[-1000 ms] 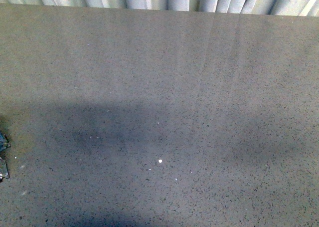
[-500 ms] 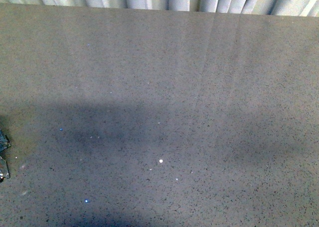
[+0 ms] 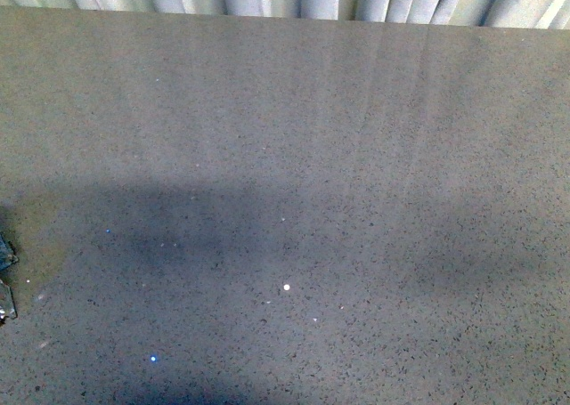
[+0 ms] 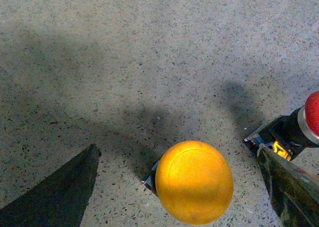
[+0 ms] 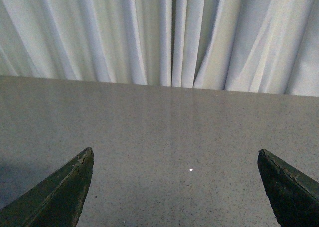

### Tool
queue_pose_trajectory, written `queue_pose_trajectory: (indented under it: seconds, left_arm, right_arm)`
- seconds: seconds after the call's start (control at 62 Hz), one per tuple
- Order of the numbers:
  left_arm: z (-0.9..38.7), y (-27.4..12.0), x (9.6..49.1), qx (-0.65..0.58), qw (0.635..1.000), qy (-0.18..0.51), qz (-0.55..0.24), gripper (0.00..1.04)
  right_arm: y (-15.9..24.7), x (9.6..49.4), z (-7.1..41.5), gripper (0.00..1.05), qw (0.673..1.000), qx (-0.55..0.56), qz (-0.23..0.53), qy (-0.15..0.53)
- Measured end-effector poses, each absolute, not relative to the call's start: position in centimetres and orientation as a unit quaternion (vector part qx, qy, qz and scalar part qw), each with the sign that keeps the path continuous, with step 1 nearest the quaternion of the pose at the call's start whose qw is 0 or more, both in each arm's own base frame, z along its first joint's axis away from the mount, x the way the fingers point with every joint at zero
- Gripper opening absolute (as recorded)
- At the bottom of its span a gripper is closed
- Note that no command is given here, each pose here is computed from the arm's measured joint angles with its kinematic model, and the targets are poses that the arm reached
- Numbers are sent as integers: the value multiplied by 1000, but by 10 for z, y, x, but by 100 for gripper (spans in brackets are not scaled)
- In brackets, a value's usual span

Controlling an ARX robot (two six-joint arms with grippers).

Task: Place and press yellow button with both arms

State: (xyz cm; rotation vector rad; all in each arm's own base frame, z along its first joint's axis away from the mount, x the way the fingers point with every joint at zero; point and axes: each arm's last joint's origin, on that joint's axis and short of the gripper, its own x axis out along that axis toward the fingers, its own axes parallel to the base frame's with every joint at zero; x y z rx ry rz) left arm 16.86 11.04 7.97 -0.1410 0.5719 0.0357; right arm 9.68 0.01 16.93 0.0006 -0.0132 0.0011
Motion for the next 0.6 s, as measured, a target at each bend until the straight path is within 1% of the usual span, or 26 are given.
queue_pose_trajectory:
  seconds: [0.484, 0.565, 0.597]
  left_arm:
    - [73, 109, 170, -58, 954, 292, 21, 95]
    - [74, 109, 171, -55, 955, 291, 20, 92]
    - [74, 109, 171, -53, 955, 290, 19, 87]
  right_arm:
    - [0, 97, 169, 96, 1000, 0, 1, -7]
    - [0, 97, 169, 96, 1000, 0, 1, -7]
    - [0, 97, 169, 96, 1000, 0, 1, -7]
